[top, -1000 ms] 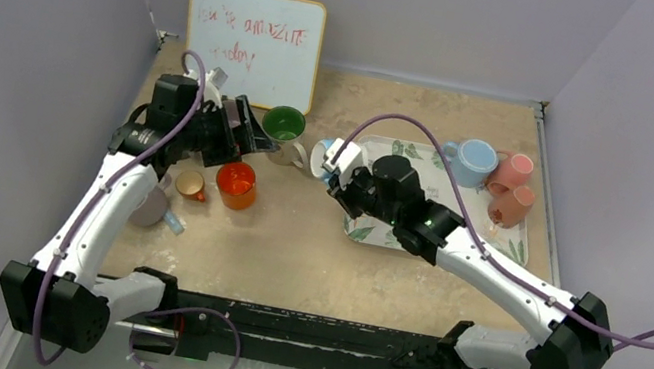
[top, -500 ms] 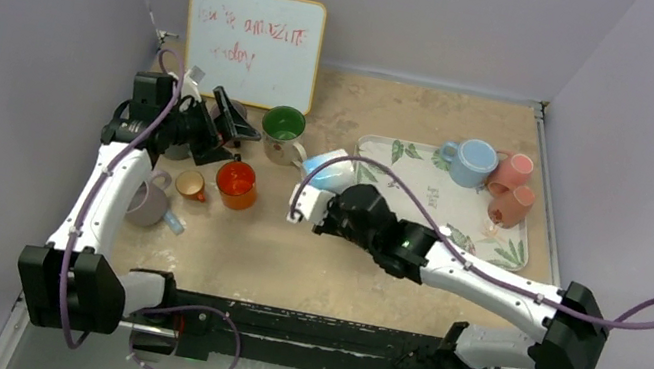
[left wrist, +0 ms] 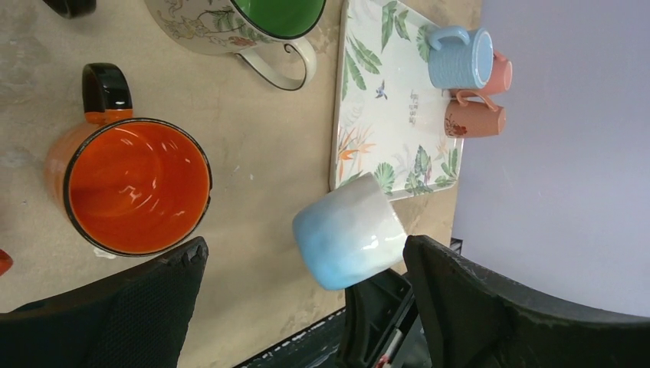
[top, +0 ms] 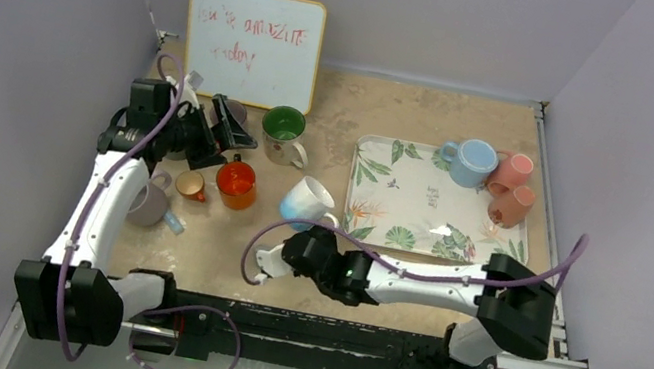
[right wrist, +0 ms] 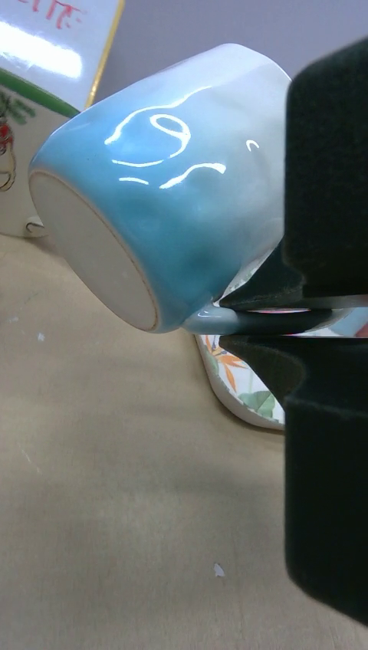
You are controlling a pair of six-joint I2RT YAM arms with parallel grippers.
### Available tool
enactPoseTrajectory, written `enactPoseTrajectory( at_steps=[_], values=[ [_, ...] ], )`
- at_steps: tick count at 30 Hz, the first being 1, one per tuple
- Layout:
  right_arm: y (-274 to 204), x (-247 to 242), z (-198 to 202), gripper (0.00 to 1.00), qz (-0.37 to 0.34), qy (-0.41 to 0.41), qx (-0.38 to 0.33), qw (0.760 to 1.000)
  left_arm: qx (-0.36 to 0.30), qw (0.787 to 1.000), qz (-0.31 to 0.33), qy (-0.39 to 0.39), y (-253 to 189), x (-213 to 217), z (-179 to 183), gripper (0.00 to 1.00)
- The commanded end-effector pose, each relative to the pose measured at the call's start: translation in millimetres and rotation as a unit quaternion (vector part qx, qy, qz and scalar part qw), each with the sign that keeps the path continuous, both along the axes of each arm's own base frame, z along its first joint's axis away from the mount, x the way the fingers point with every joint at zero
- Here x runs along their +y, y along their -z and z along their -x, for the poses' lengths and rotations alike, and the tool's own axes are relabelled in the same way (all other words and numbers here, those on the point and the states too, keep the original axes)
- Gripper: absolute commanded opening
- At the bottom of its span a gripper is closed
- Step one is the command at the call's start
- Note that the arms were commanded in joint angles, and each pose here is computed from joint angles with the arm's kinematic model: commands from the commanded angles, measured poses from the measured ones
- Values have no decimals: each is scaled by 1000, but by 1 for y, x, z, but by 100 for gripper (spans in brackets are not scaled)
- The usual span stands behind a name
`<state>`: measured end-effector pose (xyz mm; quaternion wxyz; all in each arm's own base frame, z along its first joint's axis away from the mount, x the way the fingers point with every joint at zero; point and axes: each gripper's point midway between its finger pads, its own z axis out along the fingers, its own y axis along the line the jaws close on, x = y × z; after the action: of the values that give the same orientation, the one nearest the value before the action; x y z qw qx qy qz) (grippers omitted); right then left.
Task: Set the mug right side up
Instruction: Place the cup at the center of the board.
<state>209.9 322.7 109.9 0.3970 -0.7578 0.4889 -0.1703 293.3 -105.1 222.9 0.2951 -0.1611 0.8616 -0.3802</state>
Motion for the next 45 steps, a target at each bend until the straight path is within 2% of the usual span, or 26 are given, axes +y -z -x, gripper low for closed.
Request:
enactPoseTrajectory(
  at_steps=[1,7,17,22,24,29,35,41,45],
  values=[
    [-26,9,-5,0,54,-1,-96,994,-32,999,-36,-7,-3,10,1,100],
    [-1,22,11,0,153,-34,-113,981,-36,997,-60,-21,9,17,2,100],
    [22,41,24,0,215,-68,-136,965,-40,997,-65,-20,9,18,5,100],
    [30,46,35,11,231,-85,-139,959,-41,997,-66,-20,9,19,6,100],
    [29,47,39,14,232,-88,-142,958,-41,997,-67,-22,9,19,6,100],
    [28,51,52,32,216,-95,-120,964,-41,997,-67,-22,9,19,6,100],
    [27,46,66,42,206,-92,-66,972,-39,997,-67,-22,11,19,7,100],
    [33,41,84,44,183,-97,4,978,-40,997,-69,-23,11,20,7,100],
    [21,51,104,44,102,-108,71,986,-40,997,-70,-21,12,20,7,100]
  ],
)
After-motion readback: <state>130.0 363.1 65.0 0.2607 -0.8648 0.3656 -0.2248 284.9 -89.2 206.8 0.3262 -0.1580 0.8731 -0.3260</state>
